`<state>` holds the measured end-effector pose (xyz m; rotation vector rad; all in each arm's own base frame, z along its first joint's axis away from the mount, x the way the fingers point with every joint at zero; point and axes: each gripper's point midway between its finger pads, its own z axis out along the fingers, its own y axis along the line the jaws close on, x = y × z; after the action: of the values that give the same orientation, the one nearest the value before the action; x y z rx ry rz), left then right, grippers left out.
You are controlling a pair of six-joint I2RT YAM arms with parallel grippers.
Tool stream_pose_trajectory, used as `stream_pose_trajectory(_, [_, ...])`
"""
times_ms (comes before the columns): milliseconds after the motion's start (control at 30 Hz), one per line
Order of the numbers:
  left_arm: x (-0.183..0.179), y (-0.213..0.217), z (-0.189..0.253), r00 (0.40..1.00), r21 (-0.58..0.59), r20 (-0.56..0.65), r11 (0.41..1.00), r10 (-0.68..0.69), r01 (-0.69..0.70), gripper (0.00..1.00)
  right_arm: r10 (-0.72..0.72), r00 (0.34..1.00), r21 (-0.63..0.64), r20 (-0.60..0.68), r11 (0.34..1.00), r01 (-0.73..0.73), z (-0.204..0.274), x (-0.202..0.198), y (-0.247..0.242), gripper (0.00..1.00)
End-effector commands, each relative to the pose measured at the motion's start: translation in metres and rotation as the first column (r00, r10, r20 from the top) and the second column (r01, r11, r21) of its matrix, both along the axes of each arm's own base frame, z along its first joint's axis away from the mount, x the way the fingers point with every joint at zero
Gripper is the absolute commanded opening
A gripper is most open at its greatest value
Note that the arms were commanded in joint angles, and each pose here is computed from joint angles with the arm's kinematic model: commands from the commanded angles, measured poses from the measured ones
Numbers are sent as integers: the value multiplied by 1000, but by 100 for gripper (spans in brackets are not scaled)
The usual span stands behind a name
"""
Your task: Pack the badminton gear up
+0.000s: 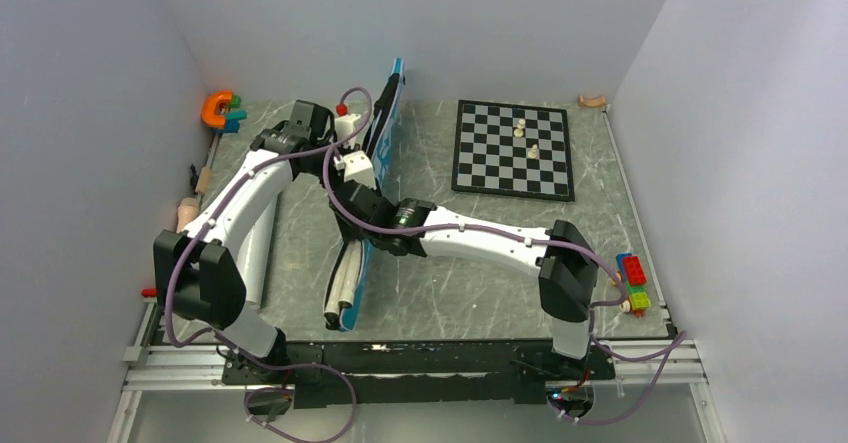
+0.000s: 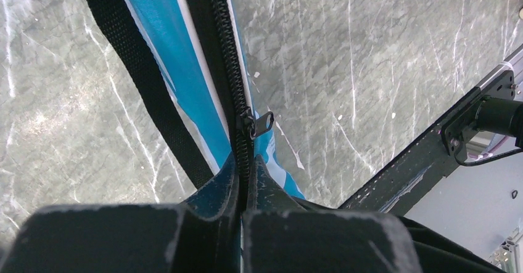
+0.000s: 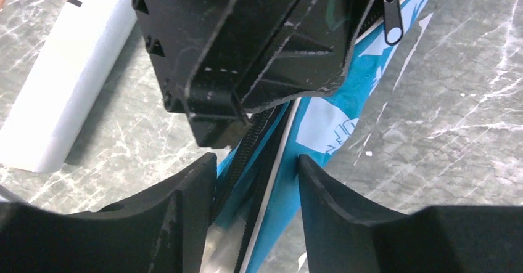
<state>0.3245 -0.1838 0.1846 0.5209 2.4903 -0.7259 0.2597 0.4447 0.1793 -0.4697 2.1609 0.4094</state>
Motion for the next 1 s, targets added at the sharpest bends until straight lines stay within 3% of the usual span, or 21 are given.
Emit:
stream_pose_trajectory(0, [6,-13,45,982,-73,183,996,-45,59,0,-4,999,-35,46,999,6,9,-1,-15,48])
stream_pose_trajectory(233, [0,-9,53,978,-64,200,995,-59,73,5,24,998,-58,55,998,-21,2,-10,-30,10])
stream_pose_trajectory(300, [-1,-5,56,969,-43,232,994,-86,99,11,42,997,-74,64,997,-38,-1,-13,-36,1])
stream_pose_trajectory(567, [-5,16,89,944,-29,301,988,-133,149,60,125,968,-227,216,971,-75,3,-18,-76,0])
stream_pose_trajectory(633, [-4,24,102,923,-13,354,987,-148,163,67,142,954,-288,263,956,-62,1,-17,-87,0])
stream_pose_trajectory(800, [-20,34,127,827,37,491,955,-275,295,69,205,909,-411,362,911,-41,-1,-16,-107,0])
stream_pose_trajectory(967, [-54,32,121,593,206,614,831,-520,516,71,277,882,-431,381,897,-95,-1,-22,-110,0])
